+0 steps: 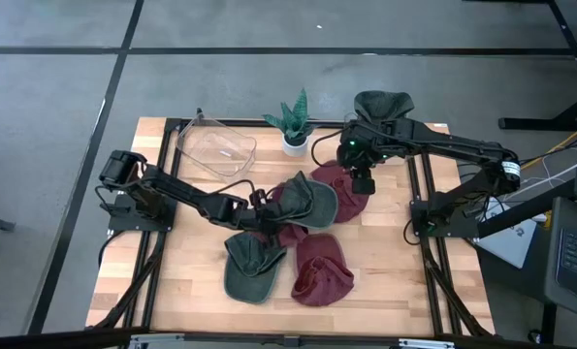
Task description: Pick & Place hat
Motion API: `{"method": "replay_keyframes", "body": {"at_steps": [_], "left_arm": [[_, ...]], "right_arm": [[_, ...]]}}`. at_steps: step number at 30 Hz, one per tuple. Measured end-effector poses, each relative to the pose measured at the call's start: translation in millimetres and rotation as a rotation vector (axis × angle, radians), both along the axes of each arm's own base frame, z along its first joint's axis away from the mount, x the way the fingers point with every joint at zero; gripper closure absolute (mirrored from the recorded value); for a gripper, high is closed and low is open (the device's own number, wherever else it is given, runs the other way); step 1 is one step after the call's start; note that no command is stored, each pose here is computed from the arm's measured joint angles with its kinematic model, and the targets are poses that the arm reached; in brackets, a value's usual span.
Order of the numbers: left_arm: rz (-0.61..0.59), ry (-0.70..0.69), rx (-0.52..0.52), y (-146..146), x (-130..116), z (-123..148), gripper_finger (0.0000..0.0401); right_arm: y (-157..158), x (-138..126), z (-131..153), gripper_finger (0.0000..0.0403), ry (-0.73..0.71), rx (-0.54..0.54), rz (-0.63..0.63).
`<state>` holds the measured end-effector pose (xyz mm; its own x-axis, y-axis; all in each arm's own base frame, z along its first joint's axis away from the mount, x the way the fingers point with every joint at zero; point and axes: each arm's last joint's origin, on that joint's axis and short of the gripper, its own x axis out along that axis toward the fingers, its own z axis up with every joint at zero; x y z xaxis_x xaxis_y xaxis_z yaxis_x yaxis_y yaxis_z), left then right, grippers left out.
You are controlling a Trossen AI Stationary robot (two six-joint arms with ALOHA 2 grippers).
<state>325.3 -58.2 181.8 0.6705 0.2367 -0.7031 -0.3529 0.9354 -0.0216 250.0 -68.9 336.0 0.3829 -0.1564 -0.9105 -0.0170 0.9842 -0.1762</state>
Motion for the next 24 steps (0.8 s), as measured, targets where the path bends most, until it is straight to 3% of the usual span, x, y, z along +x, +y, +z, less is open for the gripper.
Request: {"method": "replay_keyframes", "body": {"at_steps": [8, 13, 16, 24], "left_arm": [[-0.034, -0.031, 0.087, 0.4, 3.7, 3.2, 0.0285], [-0.246, -0.056, 0.292, -7.4, 15.3, -0.4, 0.0285], [-0.293, -0.096, 0.392, -13.2, 24.4, -6.7, 0.0285], [-0.257, -0.084, 0.371, -9.6, 36.4, -25.9, 0.0285]], "right_arm": [[0.6, 0.3, 0.0, 0.0249, -0.001, 0.0, 0.004], [0.6, 0.2, 0.0, 0.0249, -0.001, 0.001, 0.002], [0.6, 0.2, 0.0, 0.0249, -0.001, 0.002, 0.001], [0.8, -0.3, -0.4, 0.0249, 0.006, 0.005, 0.0]]}}
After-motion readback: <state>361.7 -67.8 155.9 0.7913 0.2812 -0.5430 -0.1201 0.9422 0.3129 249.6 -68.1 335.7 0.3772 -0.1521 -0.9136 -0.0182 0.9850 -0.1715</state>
